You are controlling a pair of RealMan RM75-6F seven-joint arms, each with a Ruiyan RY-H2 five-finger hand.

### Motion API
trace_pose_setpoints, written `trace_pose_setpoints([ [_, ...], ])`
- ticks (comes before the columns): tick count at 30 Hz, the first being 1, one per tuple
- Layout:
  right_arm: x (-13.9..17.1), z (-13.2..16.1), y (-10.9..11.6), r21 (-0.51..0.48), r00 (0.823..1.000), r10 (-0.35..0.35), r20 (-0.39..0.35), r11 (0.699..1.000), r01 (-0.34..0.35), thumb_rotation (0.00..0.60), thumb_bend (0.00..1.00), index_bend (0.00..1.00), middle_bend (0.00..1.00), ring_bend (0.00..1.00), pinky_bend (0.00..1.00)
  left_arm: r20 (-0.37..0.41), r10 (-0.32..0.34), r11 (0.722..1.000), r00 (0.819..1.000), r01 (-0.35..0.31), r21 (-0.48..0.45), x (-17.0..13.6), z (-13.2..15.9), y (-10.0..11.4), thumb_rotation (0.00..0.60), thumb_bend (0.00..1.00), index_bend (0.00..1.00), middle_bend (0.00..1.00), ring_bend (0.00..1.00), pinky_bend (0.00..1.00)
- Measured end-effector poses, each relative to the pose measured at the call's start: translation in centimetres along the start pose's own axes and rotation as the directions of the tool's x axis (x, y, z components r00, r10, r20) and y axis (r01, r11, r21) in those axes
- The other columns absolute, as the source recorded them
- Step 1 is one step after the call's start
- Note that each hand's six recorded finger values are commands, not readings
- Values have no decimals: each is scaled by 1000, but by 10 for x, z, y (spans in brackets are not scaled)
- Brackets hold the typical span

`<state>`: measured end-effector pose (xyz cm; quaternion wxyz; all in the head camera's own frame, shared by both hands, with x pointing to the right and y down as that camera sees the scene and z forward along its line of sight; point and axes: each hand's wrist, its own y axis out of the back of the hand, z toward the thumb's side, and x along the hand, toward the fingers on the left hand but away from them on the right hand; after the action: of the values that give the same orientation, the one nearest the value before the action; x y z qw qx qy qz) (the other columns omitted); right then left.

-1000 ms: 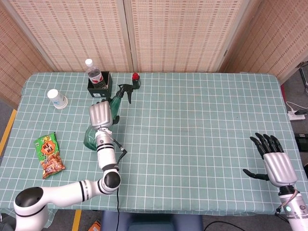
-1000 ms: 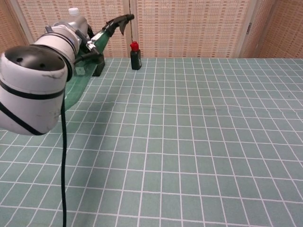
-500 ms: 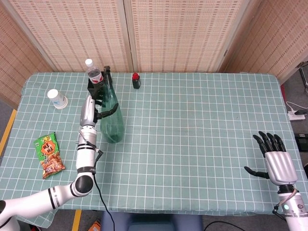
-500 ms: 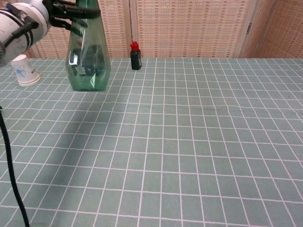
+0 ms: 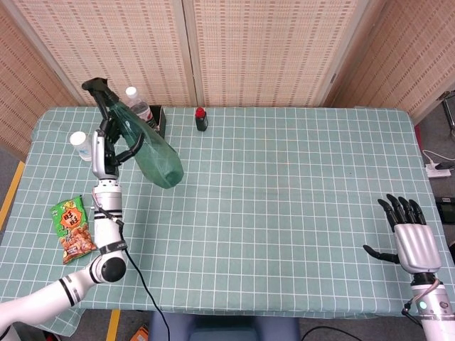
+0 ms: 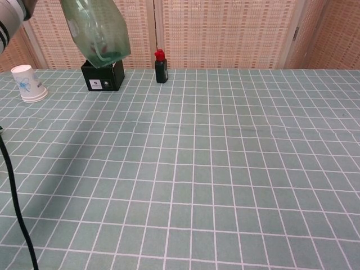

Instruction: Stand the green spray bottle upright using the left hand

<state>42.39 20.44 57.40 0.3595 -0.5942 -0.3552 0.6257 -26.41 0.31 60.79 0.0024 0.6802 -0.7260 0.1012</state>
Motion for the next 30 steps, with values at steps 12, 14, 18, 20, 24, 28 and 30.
trace_pose_setpoints([
  [12, 0, -6, -2, -10, 997, 37, 62, 999, -37, 600, 60, 121, 30, 0, 0, 208, 3, 938, 978, -75, 338, 7, -28, 30, 600, 262, 284, 496, 395, 367],
  [14, 0, -7, -3, -9, 997, 44, 70, 999, -43, 600, 60, 121, 30, 0, 0, 230, -6, 916, 973, -87, 392, 5, -36, 37, 600, 262, 279, 490, 389, 359],
  [18, -1, -8, -3, -8, 995, 56, 88, 998, -55, 600, 60, 121, 30, 0, 0, 255, -18, 891, 967, -100, 443, 4, -47, 48, 600, 260, 258, 471, 372, 337],
  [20, -1, -8, -3, -5, 994, 59, 92, 998, -58, 600, 60, 121, 30, 0, 0, 259, -22, 887, 966, -101, 451, 3, -52, 51, 600, 257, 249, 462, 363, 330],
  [24, 0, -9, -3, -13, 993, 60, 103, 998, -59, 600, 59, 122, 30, 0, 0, 253, -13, 891, 967, -104, 443, 3, -60, 59, 600, 250, 223, 434, 335, 306],
  [28, 0, -11, -3, -23, 991, 65, 119, 998, -63, 600, 59, 124, 30, 0, 0, 219, 10, 891, 976, -109, 441, 2, -71, 69, 600, 247, 200, 411, 312, 291],
  [30, 0, -12, -2, -19, 990, 65, 125, 998, -63, 600, 59, 125, 30, 0, 0, 194, 16, 888, 981, -103, 448, 1, -77, 74, 600, 246, 198, 408, 305, 287],
])
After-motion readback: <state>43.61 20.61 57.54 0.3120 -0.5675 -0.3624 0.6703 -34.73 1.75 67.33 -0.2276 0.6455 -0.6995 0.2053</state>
